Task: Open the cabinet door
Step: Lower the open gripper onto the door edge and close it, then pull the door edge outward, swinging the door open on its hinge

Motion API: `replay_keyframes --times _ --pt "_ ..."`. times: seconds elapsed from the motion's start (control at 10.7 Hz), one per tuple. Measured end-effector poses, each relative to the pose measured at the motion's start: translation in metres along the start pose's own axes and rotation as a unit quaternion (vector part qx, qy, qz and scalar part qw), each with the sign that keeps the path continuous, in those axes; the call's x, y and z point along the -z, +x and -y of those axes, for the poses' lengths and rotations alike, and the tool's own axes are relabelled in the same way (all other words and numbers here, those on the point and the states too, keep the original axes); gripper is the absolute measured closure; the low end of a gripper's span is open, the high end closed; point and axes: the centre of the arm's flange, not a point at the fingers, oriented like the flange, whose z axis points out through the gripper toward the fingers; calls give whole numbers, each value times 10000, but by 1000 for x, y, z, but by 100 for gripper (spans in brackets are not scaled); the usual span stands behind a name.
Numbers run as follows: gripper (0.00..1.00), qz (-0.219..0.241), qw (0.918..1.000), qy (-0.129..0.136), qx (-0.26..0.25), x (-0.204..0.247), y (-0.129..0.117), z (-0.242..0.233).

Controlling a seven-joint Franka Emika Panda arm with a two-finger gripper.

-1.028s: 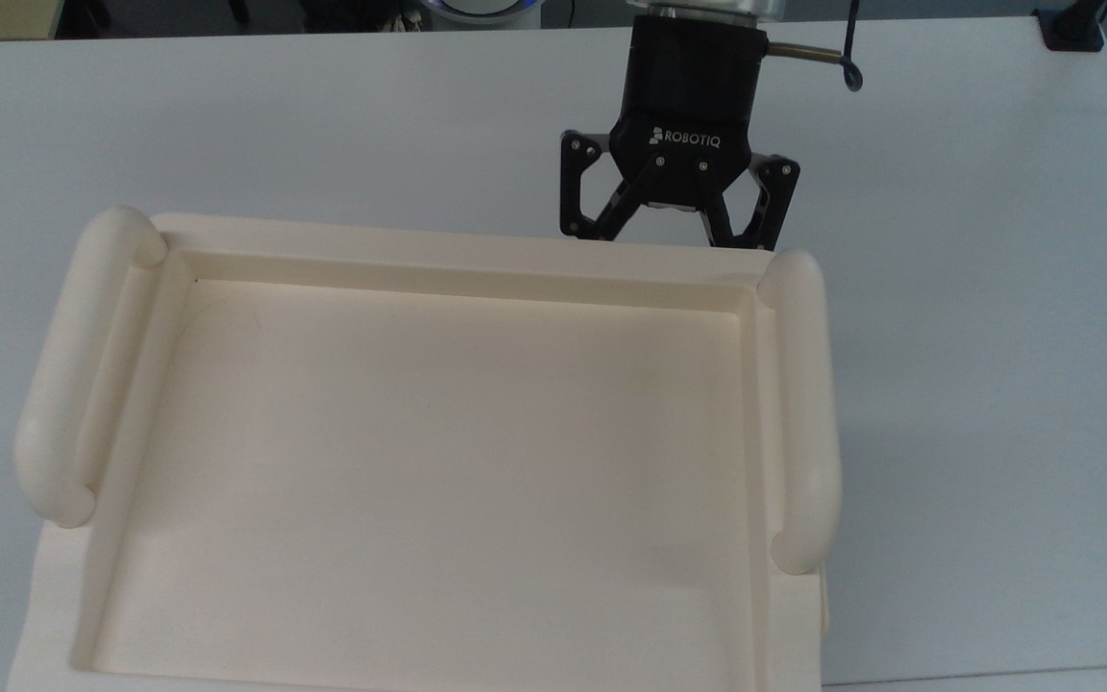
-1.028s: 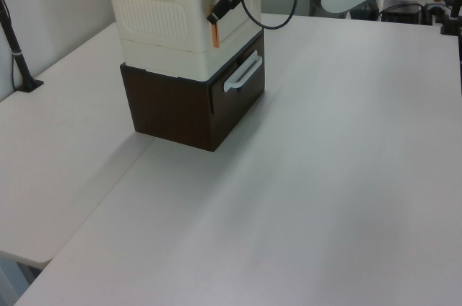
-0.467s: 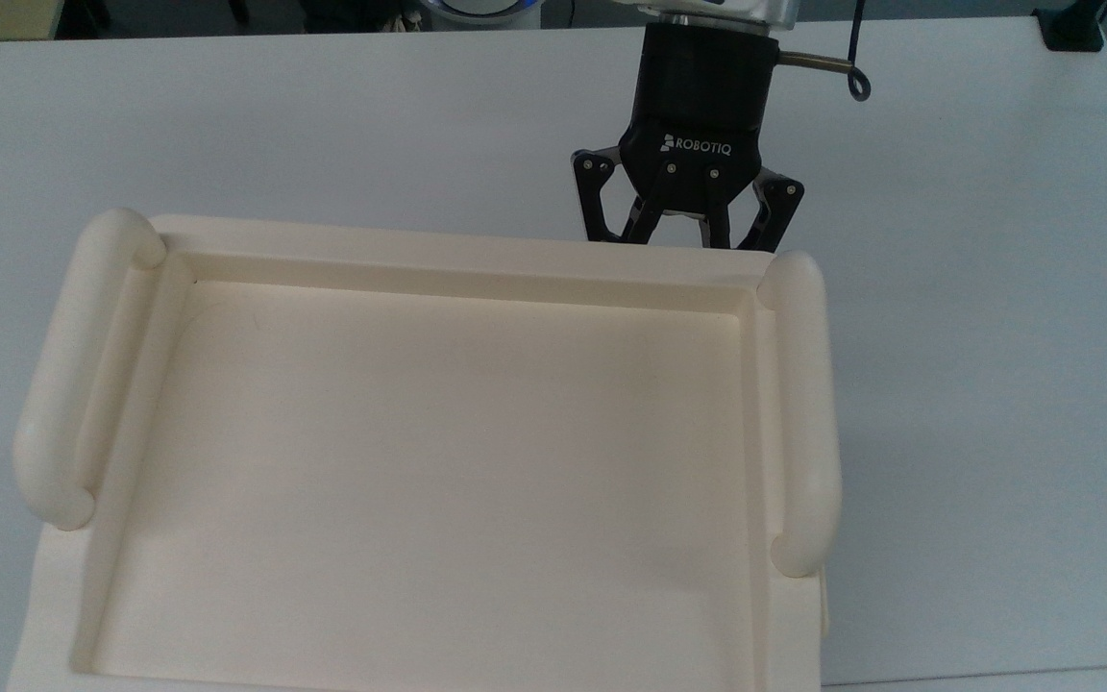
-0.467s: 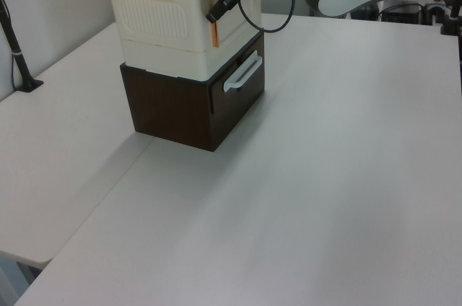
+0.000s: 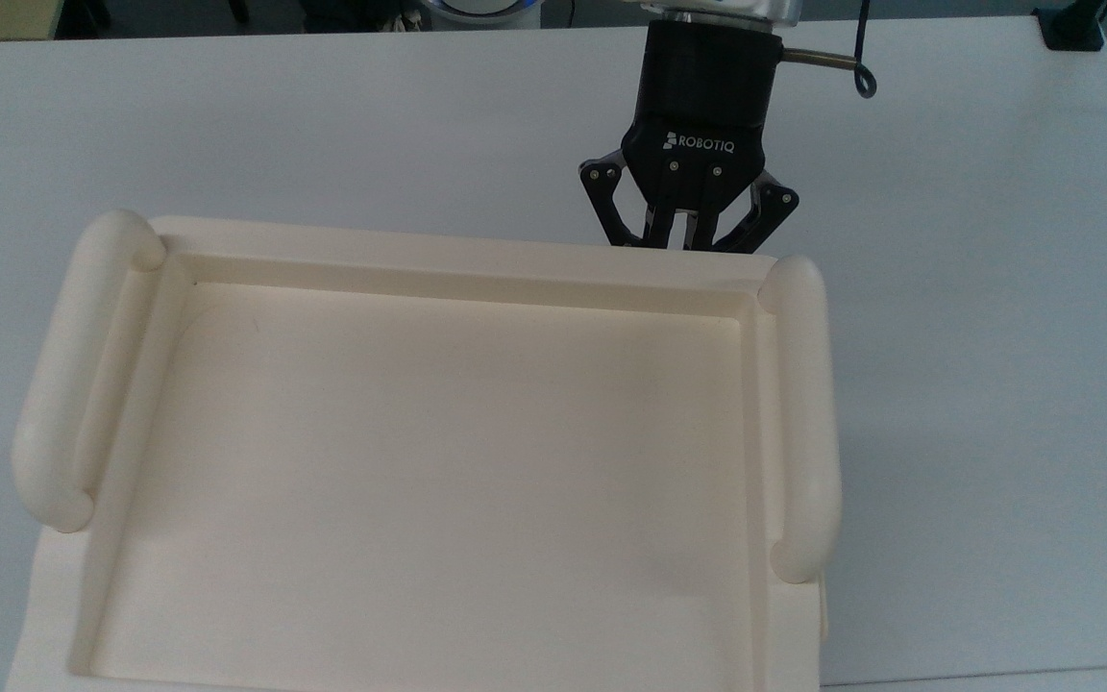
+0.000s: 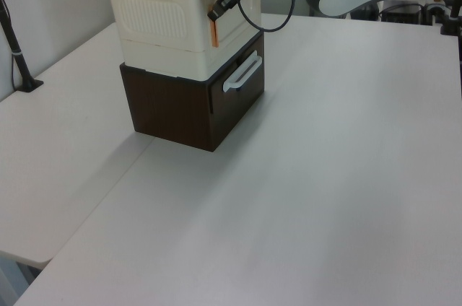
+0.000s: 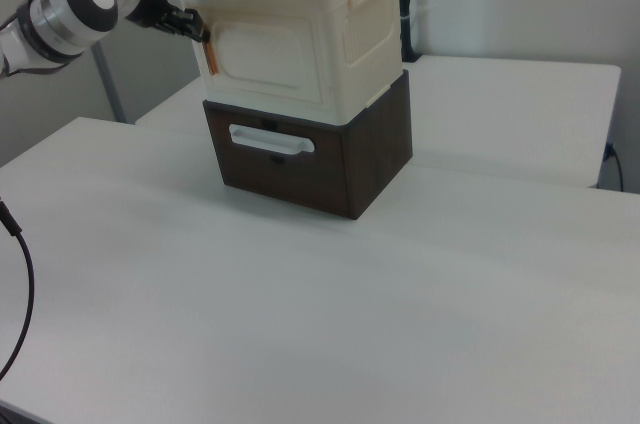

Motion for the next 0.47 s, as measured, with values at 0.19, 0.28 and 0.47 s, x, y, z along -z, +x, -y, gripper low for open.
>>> replay_keyframes --times 0.19,0.28,0.47 --pt "85 1 10000 4 -26 1 0 -1" --pt "85 19 10000 11 -33 2 -1 -1" --pt "85 81 9999 49 -47 9 -7 -4"
